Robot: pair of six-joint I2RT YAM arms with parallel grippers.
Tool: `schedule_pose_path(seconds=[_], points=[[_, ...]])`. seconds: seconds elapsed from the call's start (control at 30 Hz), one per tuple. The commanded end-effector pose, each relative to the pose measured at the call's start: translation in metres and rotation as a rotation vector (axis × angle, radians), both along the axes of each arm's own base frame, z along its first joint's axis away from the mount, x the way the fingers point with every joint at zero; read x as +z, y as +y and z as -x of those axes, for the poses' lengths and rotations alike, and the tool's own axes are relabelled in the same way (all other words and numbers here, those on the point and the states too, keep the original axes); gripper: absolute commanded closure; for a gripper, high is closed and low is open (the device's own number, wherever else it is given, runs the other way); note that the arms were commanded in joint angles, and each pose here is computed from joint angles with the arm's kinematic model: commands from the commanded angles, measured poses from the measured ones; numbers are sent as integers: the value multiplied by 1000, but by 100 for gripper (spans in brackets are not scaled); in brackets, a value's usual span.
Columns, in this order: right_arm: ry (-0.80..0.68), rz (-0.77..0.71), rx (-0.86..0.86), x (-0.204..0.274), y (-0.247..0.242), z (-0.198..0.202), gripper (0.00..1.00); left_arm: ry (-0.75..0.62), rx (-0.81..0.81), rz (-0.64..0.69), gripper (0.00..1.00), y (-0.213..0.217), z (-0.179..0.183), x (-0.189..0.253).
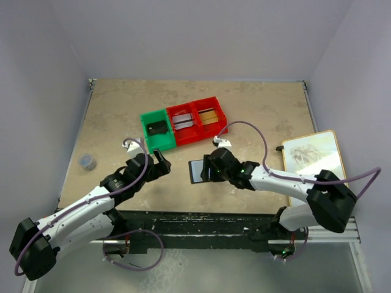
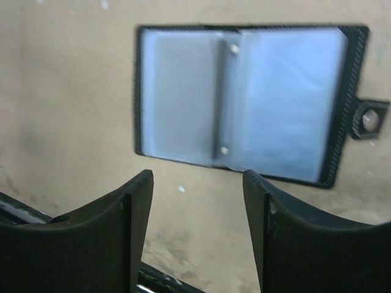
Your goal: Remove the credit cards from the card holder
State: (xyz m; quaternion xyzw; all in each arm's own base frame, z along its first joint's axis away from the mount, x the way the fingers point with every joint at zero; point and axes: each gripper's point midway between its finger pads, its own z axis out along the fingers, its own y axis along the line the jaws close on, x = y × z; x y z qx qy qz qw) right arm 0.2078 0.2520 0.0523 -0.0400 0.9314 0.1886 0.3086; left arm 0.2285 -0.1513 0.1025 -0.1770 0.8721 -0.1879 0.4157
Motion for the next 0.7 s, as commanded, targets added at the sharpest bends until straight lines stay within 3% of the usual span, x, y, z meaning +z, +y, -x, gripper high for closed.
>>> schedule_pose_path(seconds=[0.0, 0.13, 0.67], points=[[-74, 32, -28, 28, 32, -24, 34, -45, -11, 24, 12, -5, -7, 9], [-50, 172, -66, 5, 34, -36, 29, -45, -1, 16, 12, -2, -6, 11], [-31, 298, -32, -21, 50, -52, 27, -52, 21, 7, 12, 7, -3, 12]])
